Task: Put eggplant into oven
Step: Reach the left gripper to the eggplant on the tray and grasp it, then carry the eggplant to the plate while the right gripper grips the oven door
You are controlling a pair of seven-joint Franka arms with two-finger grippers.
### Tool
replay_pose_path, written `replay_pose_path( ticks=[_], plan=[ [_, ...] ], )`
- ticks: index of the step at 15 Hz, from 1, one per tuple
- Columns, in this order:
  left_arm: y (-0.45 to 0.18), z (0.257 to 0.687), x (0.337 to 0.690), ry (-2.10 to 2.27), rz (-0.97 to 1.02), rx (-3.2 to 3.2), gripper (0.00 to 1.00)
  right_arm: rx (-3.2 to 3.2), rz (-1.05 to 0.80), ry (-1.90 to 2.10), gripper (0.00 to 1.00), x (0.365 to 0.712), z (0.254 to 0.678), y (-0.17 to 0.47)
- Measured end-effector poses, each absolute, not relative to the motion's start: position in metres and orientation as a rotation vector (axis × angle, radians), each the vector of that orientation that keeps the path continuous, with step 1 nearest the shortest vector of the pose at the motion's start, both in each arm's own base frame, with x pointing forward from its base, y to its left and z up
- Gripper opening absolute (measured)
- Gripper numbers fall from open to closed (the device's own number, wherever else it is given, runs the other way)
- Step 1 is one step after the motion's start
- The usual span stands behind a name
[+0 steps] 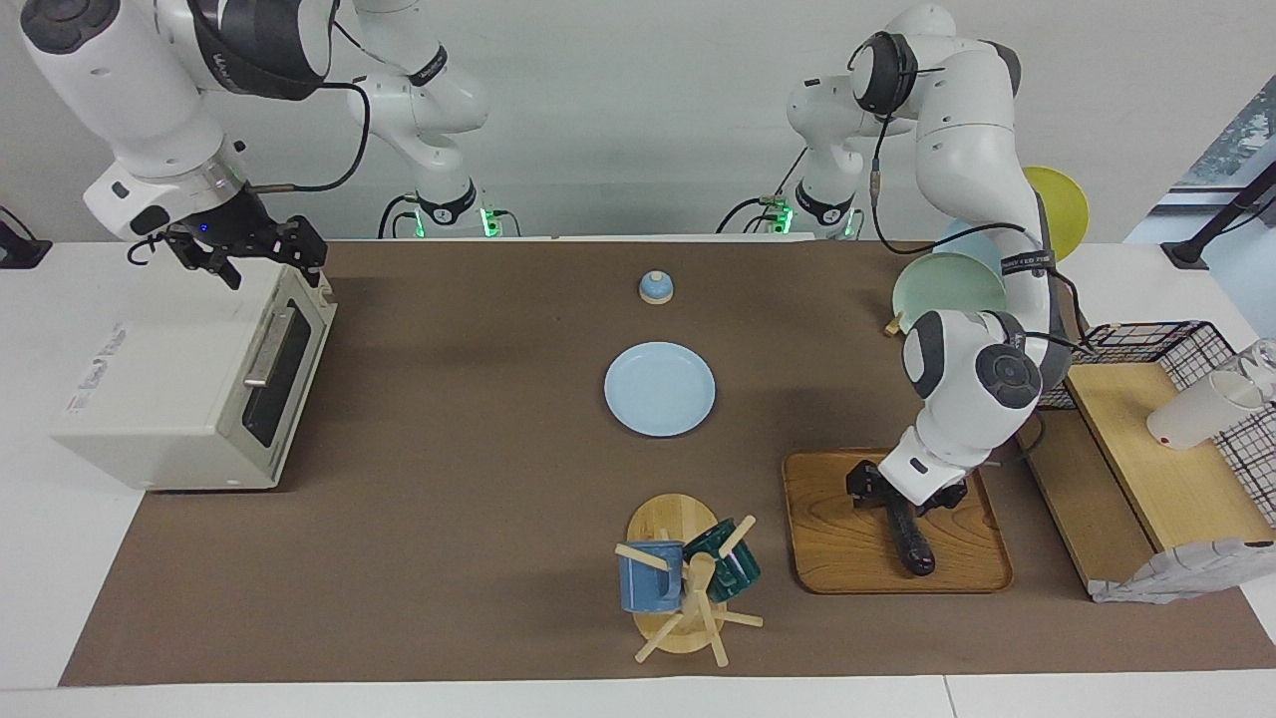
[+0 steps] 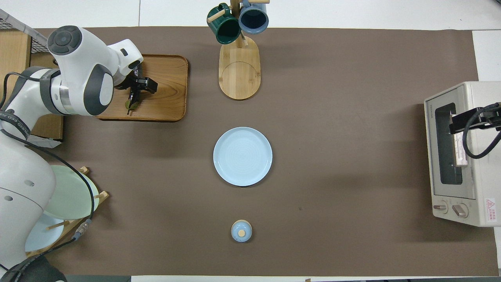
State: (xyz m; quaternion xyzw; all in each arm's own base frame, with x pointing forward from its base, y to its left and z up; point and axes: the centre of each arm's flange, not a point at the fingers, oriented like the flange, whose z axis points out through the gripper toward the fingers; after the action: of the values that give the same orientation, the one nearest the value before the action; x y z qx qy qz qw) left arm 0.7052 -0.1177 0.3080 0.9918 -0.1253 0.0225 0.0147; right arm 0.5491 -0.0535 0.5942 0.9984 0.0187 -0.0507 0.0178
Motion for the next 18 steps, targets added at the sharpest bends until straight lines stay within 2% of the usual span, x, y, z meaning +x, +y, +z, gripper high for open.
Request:
replay_pose_path(
  ticks=[3, 4, 6, 9, 12, 13, 15, 18],
  plan=[
    [-0.117, 0.308, 0.705, -0.399, 0.069, 3.092, 0.92, 3.102, -0.168, 0.065, 1.00, 0.548, 0.590, -0.051],
    [-0.117, 0.308, 0.705, -0.399, 0.069, 3.093, 0.88, 3.102, -0.169, 0.068, 0.90, 0.548, 0.586, -0.051],
    [-0.116, 0.307, 0.705, -0.401, 0.069, 3.094, 0.61, 3.103, -0.140, 0.074, 0.68, 0.547, 0.571, -0.050],
    [-0.114, 0.308, 0.705, -0.401, 0.067, 3.095, 0.28, 3.087, -0.085, 0.085, 0.37, 0.542, 0.538, -0.052],
    [-0.117, 0.318, 0.706, -0.399, 0.078, 3.089, 0.26, 3.048, -0.101, 0.086, 0.06, 0.537, 0.510, -0.062],
    [-0.120, 0.327, 0.704, -0.395, 0.064, 3.084, 0.26, 3.035, -0.110, 0.088, 0.01, 0.537, 0.503, -0.065],
    [-0.129, 0.359, 0.694, -0.374, 0.008, 3.065, 0.26, 2.978, -0.129, 0.112, 0.01, 0.537, 0.495, -0.071],
    [-0.145, 0.431, 0.665, -0.258, -0.071, 3.034, 0.26, 2.946, -0.131, 0.112, 0.01, 0.536, 0.486, -0.080]
  ],
)
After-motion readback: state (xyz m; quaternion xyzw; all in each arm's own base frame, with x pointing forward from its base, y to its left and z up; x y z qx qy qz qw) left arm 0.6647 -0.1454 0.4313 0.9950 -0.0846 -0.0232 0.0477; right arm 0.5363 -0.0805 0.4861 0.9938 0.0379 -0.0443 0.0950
